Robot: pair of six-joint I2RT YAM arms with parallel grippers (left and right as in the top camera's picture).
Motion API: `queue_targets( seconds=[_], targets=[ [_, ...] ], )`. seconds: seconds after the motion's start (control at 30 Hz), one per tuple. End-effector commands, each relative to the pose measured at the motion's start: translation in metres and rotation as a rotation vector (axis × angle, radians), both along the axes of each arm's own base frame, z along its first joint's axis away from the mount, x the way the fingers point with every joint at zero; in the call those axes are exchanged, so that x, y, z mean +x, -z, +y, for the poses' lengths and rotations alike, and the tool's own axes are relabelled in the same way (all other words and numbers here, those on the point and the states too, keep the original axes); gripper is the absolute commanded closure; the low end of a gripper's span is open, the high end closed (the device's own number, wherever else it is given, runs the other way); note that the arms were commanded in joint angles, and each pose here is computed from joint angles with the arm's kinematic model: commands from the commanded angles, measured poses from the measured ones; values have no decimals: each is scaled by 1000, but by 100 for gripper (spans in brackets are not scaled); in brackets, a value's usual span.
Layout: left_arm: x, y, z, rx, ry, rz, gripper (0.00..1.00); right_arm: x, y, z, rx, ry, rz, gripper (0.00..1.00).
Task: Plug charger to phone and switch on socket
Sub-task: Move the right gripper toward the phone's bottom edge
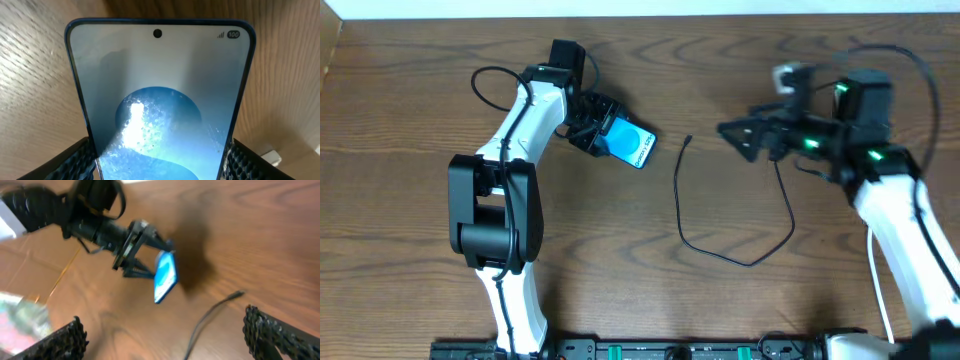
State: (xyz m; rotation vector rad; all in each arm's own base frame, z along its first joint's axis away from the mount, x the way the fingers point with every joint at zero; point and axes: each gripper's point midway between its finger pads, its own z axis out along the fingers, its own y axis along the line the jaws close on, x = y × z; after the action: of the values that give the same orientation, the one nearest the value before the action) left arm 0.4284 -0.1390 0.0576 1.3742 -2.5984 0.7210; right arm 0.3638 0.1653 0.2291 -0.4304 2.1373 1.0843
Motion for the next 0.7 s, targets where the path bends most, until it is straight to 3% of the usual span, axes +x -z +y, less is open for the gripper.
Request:
queue_targets(
  seconds=[0.0,0.27,0.33,0.47,0.67],
  targets=[
    [2,-18,-7,-69,-26,-5,34,-2,10,37,15,-105,32,1],
    [0,-20,-12,-99,-53,20,34,14,45,65,38,-67,158,1],
    [0,-20,-13,-99,-51,20,34,27,59,61,30,30,222,18],
    [-2,-20,-19,-98,-38,21,34,37,91,62,-3,185,357,23],
    [-2,-21,-27,-102,-23,7,34,32,110,89,-50,226,379,32]
  ],
)
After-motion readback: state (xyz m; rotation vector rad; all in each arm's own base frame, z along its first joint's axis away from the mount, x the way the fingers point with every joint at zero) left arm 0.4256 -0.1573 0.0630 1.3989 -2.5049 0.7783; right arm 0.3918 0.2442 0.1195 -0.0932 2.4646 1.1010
